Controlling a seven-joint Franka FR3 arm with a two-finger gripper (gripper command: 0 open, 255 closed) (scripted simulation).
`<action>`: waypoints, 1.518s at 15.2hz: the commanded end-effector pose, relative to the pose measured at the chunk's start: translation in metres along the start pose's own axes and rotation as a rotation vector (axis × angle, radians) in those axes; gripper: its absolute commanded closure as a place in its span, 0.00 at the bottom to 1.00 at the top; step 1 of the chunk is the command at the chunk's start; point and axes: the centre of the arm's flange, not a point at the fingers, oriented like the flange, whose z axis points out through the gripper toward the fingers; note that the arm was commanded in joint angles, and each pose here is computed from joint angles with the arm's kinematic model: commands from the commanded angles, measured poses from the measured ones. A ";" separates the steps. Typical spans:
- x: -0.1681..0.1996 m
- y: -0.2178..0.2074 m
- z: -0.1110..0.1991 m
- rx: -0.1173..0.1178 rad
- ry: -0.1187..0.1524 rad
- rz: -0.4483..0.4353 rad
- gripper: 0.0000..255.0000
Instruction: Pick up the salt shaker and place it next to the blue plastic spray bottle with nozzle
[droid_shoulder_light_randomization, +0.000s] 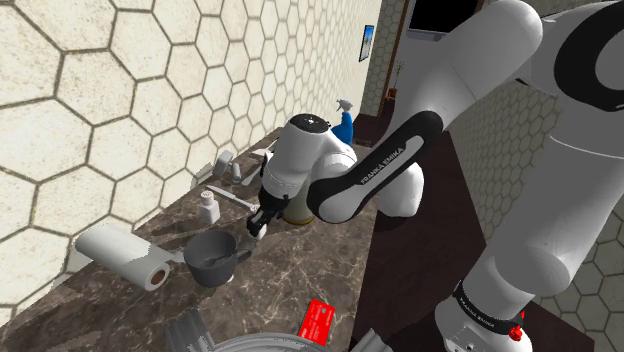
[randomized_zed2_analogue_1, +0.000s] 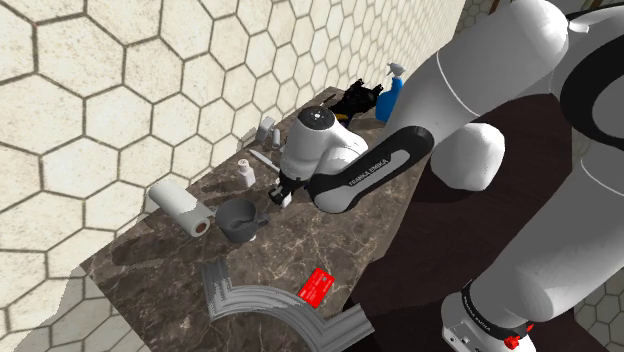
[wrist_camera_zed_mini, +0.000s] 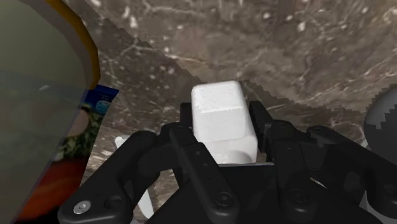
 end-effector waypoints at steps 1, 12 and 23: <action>0.003 0.000 -0.008 0.000 0.000 0.000 1.00; 0.023 -0.002 -0.063 0.000 0.000 0.000 1.00; 0.043 -0.003 -0.117 0.000 0.000 0.000 1.00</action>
